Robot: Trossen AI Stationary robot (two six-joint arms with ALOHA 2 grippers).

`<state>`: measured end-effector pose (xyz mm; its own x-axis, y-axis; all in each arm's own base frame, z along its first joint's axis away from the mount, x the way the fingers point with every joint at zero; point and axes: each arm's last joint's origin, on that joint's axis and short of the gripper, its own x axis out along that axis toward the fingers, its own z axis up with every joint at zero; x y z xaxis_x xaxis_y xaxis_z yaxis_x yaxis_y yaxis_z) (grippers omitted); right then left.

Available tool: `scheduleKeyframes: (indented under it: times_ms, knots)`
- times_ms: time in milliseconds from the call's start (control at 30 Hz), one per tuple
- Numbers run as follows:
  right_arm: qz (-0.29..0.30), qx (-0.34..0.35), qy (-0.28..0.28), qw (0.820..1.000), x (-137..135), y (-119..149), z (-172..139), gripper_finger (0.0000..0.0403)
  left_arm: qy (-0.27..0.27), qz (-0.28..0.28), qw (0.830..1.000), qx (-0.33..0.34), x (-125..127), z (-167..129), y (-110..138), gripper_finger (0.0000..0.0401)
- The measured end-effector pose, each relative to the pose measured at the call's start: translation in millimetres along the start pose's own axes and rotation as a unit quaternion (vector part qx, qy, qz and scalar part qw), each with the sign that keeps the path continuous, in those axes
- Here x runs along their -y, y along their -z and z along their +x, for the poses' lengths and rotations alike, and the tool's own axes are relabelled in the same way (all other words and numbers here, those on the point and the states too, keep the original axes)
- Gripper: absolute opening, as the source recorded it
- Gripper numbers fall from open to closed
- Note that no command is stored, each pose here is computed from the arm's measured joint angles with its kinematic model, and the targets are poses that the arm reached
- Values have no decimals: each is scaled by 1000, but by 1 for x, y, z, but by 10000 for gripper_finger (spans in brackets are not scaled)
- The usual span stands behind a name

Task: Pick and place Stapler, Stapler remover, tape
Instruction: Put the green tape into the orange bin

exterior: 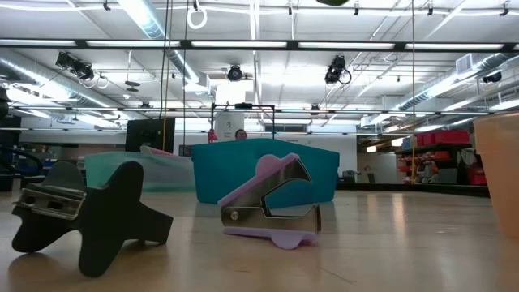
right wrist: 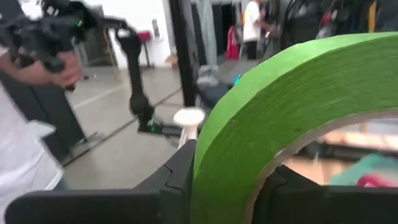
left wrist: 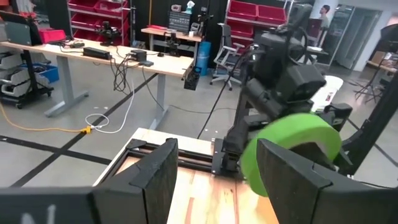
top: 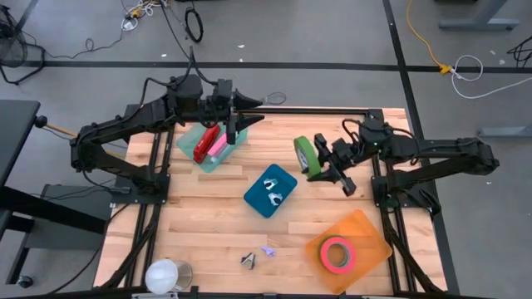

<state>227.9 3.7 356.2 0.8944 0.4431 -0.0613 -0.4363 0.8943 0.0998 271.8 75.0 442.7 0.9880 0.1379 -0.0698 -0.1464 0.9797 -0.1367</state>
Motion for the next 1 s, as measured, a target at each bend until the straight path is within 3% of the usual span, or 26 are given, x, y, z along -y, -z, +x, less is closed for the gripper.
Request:
scheduleKeyframes:
  times_ms: [567,1000]
  knots:
    - [38,-153,77,984,-39,24,-22,92,-7,2,1000,1,-1,0,0,220]
    - [101,-272,36,956,-69,47,-24,91,-7,4,1000,1,0,1,0,220]
